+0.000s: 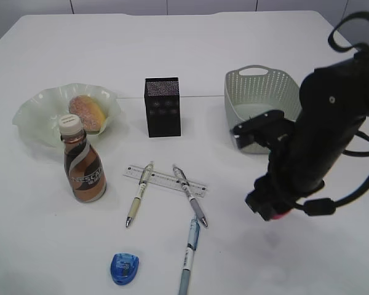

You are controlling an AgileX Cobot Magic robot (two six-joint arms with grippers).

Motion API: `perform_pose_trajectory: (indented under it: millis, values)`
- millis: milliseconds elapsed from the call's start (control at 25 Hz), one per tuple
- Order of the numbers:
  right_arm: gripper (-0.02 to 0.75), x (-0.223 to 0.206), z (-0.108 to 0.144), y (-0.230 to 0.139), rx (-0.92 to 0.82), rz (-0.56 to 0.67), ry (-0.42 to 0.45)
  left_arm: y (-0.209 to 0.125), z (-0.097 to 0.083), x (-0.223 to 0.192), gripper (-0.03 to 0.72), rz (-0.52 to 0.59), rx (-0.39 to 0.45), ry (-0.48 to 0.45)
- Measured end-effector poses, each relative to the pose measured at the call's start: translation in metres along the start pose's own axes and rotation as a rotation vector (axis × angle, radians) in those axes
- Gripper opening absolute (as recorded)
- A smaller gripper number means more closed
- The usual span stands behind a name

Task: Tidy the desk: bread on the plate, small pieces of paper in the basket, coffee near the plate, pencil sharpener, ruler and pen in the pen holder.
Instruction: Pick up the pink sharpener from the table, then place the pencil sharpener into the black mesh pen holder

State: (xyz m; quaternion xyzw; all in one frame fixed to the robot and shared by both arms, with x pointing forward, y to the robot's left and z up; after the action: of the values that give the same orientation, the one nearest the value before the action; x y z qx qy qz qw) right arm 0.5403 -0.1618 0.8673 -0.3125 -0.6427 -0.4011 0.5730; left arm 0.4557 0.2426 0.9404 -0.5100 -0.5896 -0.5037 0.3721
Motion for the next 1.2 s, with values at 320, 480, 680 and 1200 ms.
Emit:
perform_pose_trajectory:
  millis: [320,480,680,1200]
  values:
    - [0.357,0.061,0.009,0.079,-0.004,-0.26,0.072,0.001,0.0,0.0,0.496,-0.003,0.0,0.0]
    - [0.357,0.095,0.001,0.111,-0.041,-0.387,0.116,0.001,0.0,0.0,0.496,-0.004,0.0,0.0]
    - [0.357,0.122,-0.025,0.145,-0.142,-0.524,0.263,0.001,0.0,0.0,0.496,-0.009,0.0,0.001]
    - [0.356,0.079,-0.038,0.221,-0.185,-0.633,0.48,0.002,0.0,0.0,0.496,-0.013,0.0,0.001]
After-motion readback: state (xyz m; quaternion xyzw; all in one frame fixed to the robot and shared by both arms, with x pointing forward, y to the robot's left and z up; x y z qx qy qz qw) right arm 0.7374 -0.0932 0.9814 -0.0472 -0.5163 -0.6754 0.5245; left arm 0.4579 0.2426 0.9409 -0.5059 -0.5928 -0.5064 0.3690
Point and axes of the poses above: a point on each arm's last joint axis where the gripper is mounted, x pointing back along that axis away from the gripper, z along the wrist's bending axis when the last joint is at zero, y = z × x, the point moved 8 cm from there along -x, pointing out along that axis toward the gripper, and after that the axes turned 2 degrees about -x, right-handed, at the moved point
